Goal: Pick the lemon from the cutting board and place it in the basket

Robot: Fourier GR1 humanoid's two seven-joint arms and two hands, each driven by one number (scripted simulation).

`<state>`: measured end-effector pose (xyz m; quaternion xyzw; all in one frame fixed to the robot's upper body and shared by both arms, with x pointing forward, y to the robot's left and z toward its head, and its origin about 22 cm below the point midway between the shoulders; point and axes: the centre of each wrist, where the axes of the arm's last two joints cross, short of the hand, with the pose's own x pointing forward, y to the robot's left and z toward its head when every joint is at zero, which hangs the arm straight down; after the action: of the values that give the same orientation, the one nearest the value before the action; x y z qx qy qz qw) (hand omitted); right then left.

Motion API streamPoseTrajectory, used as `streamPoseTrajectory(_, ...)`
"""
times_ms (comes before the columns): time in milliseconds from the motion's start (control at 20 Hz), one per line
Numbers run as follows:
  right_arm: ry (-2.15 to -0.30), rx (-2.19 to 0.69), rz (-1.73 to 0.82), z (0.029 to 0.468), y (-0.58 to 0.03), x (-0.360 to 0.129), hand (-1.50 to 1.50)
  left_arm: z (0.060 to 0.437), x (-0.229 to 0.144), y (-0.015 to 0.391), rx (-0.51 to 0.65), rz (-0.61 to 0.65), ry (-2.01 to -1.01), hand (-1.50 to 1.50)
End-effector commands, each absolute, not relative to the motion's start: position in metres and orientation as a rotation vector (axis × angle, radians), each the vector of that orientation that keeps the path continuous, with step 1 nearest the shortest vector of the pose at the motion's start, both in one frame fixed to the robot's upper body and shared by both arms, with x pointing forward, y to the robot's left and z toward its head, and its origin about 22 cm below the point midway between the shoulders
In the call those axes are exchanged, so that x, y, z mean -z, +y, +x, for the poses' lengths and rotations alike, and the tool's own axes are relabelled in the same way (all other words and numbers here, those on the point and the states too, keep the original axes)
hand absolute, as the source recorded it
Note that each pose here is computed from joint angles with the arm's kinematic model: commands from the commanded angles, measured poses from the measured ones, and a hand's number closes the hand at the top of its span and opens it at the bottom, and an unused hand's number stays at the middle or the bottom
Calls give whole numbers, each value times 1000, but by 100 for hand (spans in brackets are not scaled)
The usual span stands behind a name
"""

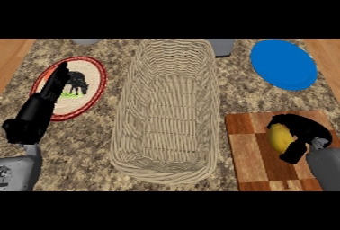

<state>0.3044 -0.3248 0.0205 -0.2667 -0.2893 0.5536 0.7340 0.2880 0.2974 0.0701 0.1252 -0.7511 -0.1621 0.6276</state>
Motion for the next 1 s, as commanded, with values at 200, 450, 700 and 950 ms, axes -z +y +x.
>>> streamPoseTrajectory(200,-657,-1302,-601,305,-299,17,150,281,-74,290,389,265,-1719,0)
streamPoseTrajectory(450,-761,-1319,-721,321,-325,2,150,294,-69,285,380,299,-1730,0)
streamPoseTrajectory(700,-874,-1311,-904,328,-363,4,150,289,-80,277,379,280,-1734,0)
streamPoseTrajectory(950,-999,-1219,-1052,345,-349,-20,150,282,-63,274,382,279,-1721,0)
